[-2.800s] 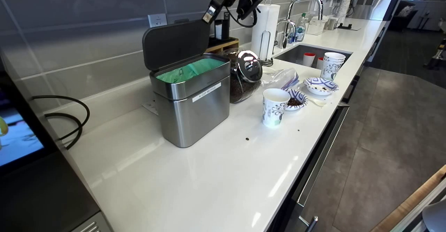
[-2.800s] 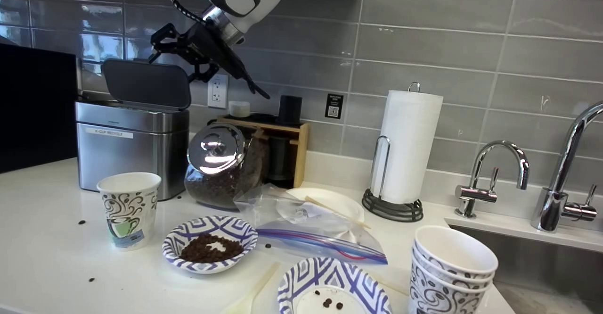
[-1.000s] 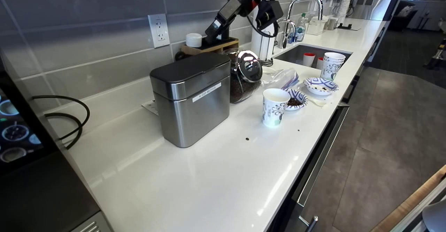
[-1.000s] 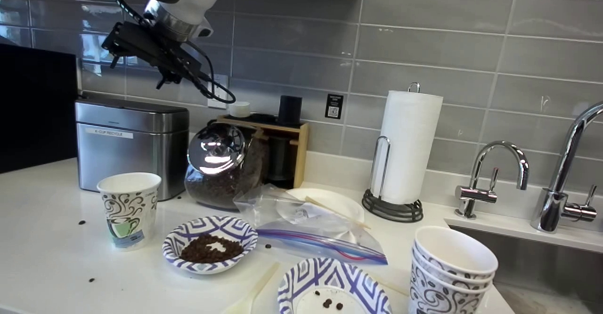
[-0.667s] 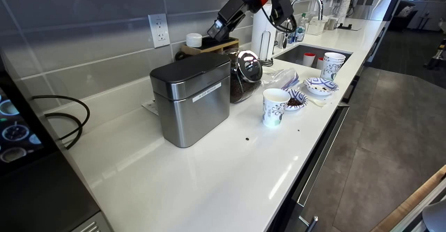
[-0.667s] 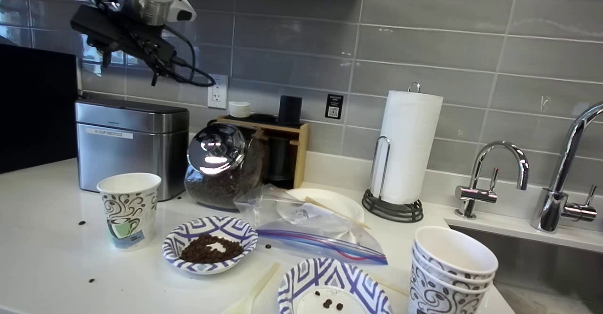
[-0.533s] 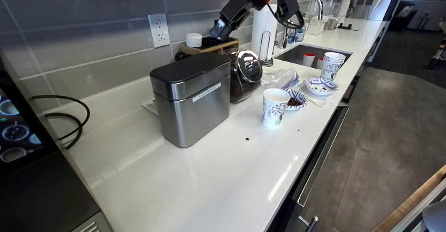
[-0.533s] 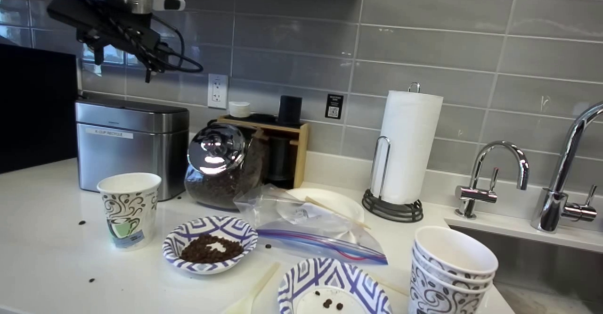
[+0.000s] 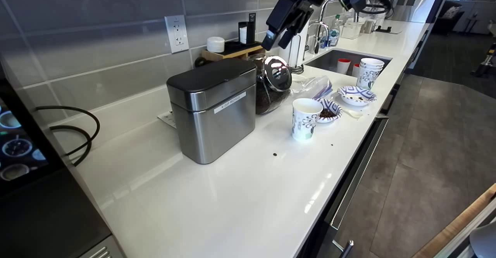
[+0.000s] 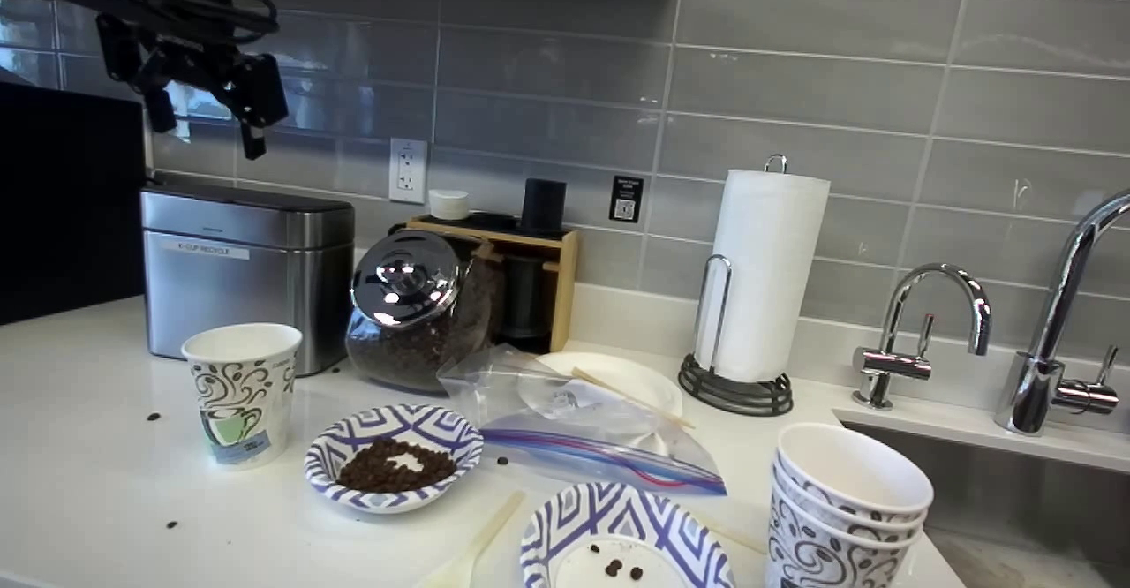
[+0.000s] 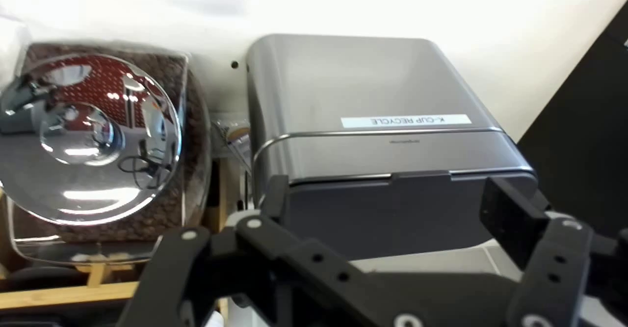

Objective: Open the lid of the bin, then put the coffee pod in the bin and close the lid of the bin

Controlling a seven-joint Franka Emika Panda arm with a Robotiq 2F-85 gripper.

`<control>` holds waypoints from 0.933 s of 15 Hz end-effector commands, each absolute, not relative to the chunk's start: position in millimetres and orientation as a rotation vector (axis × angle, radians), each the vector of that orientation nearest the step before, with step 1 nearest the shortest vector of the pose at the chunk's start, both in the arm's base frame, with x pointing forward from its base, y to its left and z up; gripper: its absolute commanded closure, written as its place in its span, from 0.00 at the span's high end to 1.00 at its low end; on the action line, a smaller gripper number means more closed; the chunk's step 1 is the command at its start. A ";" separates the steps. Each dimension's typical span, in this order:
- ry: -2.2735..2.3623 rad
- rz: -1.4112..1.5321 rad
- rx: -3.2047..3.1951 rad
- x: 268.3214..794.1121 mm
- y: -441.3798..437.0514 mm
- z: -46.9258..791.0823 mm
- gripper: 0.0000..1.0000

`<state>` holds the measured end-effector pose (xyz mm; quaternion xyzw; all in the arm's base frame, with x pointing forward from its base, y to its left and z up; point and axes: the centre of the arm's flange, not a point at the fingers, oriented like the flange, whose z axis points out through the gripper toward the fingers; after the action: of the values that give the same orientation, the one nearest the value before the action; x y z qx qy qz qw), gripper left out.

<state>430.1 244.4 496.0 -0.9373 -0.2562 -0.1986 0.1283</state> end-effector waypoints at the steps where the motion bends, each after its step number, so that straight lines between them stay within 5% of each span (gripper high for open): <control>1: -0.638 -0.483 -2.874 401.7 249.9 517.2 1.00; 14: -0.672 -0.617 -2.941 372.7 263.4 563.8 1.00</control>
<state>372.7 263.4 563.9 -0.9546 -0.2183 -0.2004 0.0308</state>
